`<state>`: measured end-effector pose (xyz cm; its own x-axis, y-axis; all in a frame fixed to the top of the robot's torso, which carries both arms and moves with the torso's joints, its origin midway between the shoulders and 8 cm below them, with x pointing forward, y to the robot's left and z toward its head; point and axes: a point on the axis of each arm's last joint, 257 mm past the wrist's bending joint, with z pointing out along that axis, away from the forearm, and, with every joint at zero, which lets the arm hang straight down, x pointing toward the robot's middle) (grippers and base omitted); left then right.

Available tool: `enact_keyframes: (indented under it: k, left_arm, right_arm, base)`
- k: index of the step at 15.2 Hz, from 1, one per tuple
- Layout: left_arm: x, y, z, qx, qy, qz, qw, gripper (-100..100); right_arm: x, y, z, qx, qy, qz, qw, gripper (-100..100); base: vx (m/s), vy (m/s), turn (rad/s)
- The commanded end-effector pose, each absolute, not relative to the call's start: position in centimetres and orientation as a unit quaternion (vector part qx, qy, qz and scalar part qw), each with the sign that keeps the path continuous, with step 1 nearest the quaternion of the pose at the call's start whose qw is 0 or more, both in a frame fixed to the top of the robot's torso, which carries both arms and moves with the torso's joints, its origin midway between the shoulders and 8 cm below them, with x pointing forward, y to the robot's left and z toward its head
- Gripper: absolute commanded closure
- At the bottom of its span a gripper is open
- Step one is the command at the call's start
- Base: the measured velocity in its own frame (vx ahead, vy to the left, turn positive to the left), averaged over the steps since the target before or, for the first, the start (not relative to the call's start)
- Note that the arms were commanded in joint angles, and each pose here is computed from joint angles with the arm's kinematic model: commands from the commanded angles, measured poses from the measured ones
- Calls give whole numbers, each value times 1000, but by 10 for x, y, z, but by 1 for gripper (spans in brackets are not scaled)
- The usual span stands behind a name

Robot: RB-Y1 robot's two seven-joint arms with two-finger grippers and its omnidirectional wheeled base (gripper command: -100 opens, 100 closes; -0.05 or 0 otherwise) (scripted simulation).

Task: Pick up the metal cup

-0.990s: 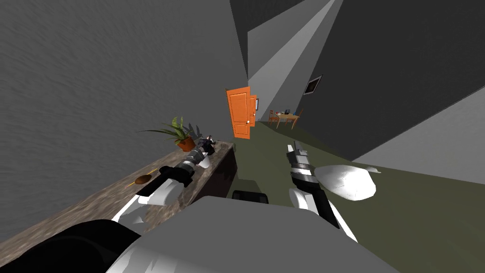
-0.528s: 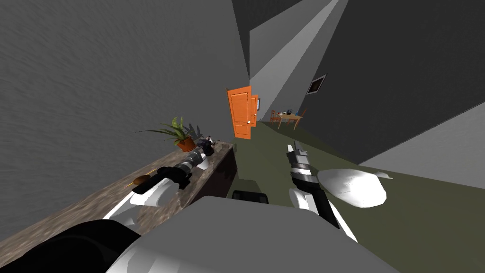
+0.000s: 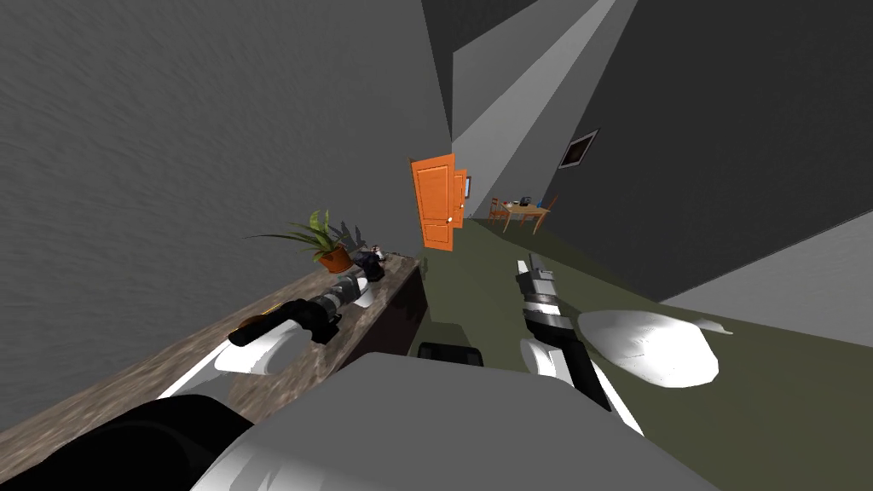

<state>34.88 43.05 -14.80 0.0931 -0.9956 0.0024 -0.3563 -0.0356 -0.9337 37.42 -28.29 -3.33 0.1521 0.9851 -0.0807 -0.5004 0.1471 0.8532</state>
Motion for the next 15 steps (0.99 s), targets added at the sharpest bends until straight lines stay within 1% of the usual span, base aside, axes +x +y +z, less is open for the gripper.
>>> enact_keyframes:
  k: [1, 7, 15]
  left_arm:
    - [346, 431, -154, -617, 558, -374, 411, -100]
    - [326, 444, -174, -653, 574, -330, 367, -100]
    - [300, 456, -193, -687, 588, -282, 320, -100]
  right_arm:
    - [374, -283, -33, 350, 346, 551, 674, 0]
    - [374, -283, -33, 350, 346, 551, 674, 0]
    - [374, -283, -33, 350, 346, 551, 674, 0]
  base:
    - [39, -15, -3]
    - [69, -25, 58]
    - [53, -13, 42]
